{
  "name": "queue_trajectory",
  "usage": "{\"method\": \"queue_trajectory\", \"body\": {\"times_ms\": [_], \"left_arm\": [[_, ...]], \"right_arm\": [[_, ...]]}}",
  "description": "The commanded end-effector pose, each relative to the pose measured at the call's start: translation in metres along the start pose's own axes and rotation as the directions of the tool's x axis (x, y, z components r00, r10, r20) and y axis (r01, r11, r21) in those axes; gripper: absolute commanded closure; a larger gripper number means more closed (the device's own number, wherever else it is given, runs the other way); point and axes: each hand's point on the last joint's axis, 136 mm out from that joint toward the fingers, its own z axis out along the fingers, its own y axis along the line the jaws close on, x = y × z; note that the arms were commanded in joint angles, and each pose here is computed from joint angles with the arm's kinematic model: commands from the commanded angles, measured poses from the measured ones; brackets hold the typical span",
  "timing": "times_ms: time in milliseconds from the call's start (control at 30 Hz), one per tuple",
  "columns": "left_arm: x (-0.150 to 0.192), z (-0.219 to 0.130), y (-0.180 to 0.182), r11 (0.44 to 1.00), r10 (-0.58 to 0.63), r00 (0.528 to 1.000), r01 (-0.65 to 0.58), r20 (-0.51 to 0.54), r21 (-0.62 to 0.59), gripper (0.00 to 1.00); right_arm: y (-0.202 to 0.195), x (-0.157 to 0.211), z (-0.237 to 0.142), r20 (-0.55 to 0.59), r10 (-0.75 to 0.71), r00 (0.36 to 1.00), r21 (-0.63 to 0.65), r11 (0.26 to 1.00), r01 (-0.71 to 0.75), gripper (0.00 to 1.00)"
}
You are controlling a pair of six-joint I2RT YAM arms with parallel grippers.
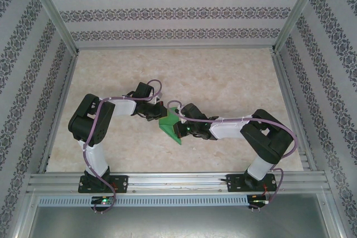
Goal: Fold a paper plane with a square sheet of paper (fold left side to right side)
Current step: Third fold the triangle at the center of the table.
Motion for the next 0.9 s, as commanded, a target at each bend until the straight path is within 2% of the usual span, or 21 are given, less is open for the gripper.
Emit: {"method": "queue_trajectory", "body": {"times_ms": [0,300,433,667,867], "left_arm": [[0.020,0.011,0.029,0.994,-0.042,0.998,0.036,-0.052,-0.107,1.00],[0.019,0.009,0.026,0.995,-0.035,0.998,0.030,-0.049,-0.097,1.00],[0.010,0.004,0.013,0.997,-0.010,0.999,0.007,-0.031,-0.071,0.93],[-0.015,-0.017,-0.019,0.997,0.065,0.998,-0.064,0.017,-0.042,0.80],[-0.020,-0.047,-0.027,0.997,0.078,0.993,-0.076,0.085,-0.027,0.81]], "right_arm": [[-0.002,-0.004,0.003,-0.002,-0.008,1.000,0.000,1.000,0.008,1.00],[-0.008,0.004,0.009,-0.031,0.002,1.000,0.015,1.000,-0.002,1.00],[-0.011,0.012,0.010,-0.056,0.008,0.998,0.022,1.000,-0.007,1.00],[-0.020,0.032,0.014,-0.107,0.031,0.994,0.036,0.999,-0.027,0.99],[-0.021,0.038,0.014,-0.118,0.043,0.992,0.032,0.999,-0.039,0.97]]}}
